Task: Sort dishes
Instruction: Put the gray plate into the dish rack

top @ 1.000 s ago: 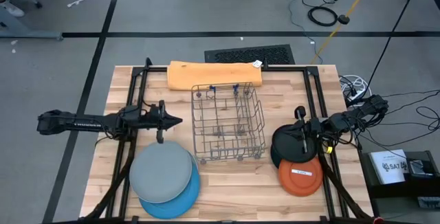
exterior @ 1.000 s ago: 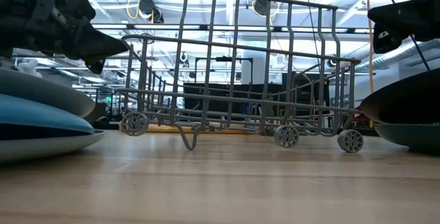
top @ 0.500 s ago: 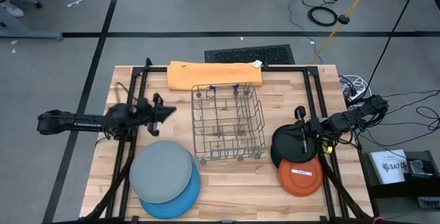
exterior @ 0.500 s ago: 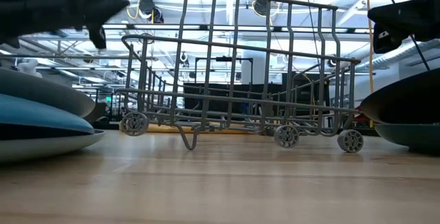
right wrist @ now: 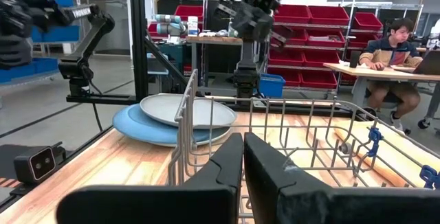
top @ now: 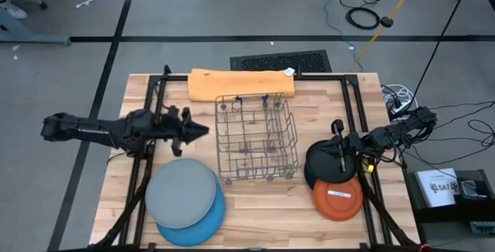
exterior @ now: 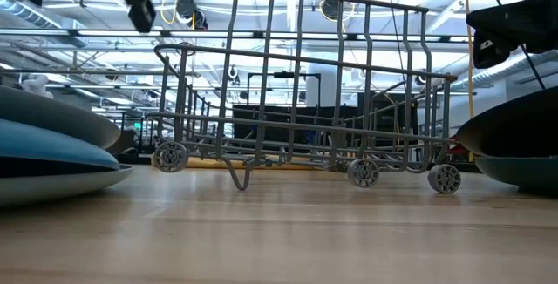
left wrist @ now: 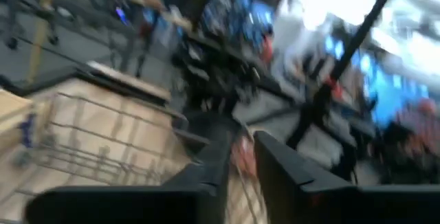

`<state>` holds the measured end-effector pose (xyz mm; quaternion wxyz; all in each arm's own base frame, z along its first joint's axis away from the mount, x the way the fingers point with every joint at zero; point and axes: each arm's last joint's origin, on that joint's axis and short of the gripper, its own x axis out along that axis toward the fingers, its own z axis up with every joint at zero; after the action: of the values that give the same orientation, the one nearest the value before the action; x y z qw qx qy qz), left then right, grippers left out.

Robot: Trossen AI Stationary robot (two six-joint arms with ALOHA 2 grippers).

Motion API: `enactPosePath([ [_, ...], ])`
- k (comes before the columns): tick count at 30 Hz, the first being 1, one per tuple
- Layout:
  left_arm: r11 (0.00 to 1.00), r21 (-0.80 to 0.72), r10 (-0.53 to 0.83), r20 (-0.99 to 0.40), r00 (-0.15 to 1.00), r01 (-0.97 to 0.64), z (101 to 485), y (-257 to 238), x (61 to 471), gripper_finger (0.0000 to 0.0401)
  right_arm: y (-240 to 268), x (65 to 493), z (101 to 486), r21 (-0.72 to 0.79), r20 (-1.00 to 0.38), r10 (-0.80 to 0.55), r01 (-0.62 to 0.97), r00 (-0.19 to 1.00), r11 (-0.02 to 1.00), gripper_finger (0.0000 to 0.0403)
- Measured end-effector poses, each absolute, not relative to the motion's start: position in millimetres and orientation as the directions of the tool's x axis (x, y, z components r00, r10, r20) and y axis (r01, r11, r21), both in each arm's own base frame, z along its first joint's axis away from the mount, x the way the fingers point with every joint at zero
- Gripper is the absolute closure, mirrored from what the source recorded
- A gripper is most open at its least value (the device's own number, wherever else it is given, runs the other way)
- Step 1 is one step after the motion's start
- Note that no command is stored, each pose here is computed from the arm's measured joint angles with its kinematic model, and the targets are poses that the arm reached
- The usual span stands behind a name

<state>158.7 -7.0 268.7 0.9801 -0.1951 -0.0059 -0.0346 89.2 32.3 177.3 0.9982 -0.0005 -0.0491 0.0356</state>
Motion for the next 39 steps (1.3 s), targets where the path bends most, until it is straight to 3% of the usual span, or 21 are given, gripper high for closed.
enactPosePath([
  [4,0.957,-0.275,-0.148,-0.203,0.968,0.089,289,-18,164,0.0264,32,89,177,-0.005,0.097,0.071,-0.071,0.993,0.997,0.0392],
  [8,0.965,-0.259,-0.163,-0.486,0.859,0.036,306,-22,159,0.0246,32,89,177,-0.005,0.097,0.071,-0.071,0.993,0.997,0.0392],
  [14,0.946,-0.322,-0.233,-0.617,0.752,0.029,311,-33,165,0.0245,32,89,177,-0.005,0.097,0.071,-0.071,0.993,0.997,0.0392],
  [17,0.937,-0.346,-0.252,-0.752,0.609,-0.04,295,-39,161,0.0244,32,89,177,-0.081,0.096,0.068,-0.061,0.993,0.995,0.0392],
  [20,0.952,-0.278,-0.198,-0.876,0.44,-0.126,279,-43,153,0.0244,32,89,177,-0.206,0.099,0.071,-0.049,0.993,0.977,0.0392],
  [23,0.967,-0.205,-0.138,-0.919,0.369,-0.149,273,-46,150,0.0244,32,89,183,-0.218,0.156,0.069,-0.034,0.985,0.975,0.0392],
  [30,0.993,-0.111,-0.087,-0.92,0.381,-0.043,257,-47,153,0.0229,27,78,215,0.072,0.466,0.013,-0.052,0.885,0.996,0.0392],
  [39,0.979,-0.172,-0.124,-0.929,0.35,-0.109,237,-46,153,0.0169,22,69,235,0.273,0.632,-0.045,-0.168,0.773,0.947,0.0392],
])
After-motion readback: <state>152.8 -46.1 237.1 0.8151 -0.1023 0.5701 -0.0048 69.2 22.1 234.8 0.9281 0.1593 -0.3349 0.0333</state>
